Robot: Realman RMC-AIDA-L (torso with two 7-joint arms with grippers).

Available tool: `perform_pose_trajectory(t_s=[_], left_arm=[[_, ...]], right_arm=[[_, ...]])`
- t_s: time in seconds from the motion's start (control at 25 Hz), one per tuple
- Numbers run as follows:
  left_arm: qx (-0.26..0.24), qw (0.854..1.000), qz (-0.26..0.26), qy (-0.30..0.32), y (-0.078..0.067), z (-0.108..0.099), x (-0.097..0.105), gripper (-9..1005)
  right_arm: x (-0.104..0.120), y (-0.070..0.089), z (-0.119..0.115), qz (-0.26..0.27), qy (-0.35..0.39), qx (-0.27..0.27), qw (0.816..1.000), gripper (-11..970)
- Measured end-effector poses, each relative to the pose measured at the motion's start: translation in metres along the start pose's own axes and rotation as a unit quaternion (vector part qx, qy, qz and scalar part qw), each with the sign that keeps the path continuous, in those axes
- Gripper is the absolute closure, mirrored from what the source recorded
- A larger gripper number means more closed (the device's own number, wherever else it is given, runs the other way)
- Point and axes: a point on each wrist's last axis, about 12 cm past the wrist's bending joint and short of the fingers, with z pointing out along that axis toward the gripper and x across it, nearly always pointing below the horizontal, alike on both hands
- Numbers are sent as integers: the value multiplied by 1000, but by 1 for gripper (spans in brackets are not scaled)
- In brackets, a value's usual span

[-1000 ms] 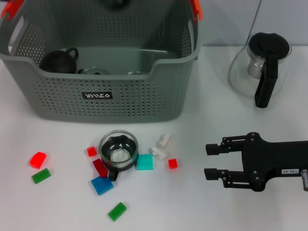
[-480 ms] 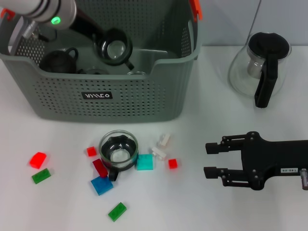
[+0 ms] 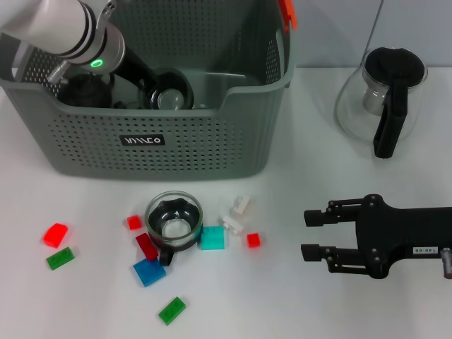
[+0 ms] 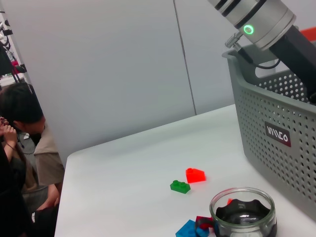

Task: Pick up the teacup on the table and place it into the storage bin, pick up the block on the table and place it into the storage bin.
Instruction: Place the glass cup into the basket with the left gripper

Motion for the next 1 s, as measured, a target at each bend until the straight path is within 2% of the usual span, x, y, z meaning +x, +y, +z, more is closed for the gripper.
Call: perform_pose_trajectory(t_s=[0.56, 0.64, 0.76, 0.84, 0.88, 1.0], left_arm=[[6, 1000, 9, 3, -7, 2, -5, 896], [5, 1000, 1, 0, -6, 1, -6, 812], [-1, 999, -30, -20, 2, -8, -9, 686], [11, 995, -80, -60, 14, -24, -9, 656], [11, 995, -80, -60, 14, -24, -9, 641], [55, 980, -149, -122, 26, -48, -2, 597]], right_arm=[[1, 1, -1, 2, -1, -1, 1000, 379], [1, 1, -1, 2, -1, -1, 1000, 379], [1, 1, -1, 2, -1, -2, 1000, 379], [1, 1, -1, 2, -1, -2, 1000, 378], [1, 1, -1, 2, -1, -2, 1000, 378], [1, 2, -1, 4, -1, -2, 1000, 378]])
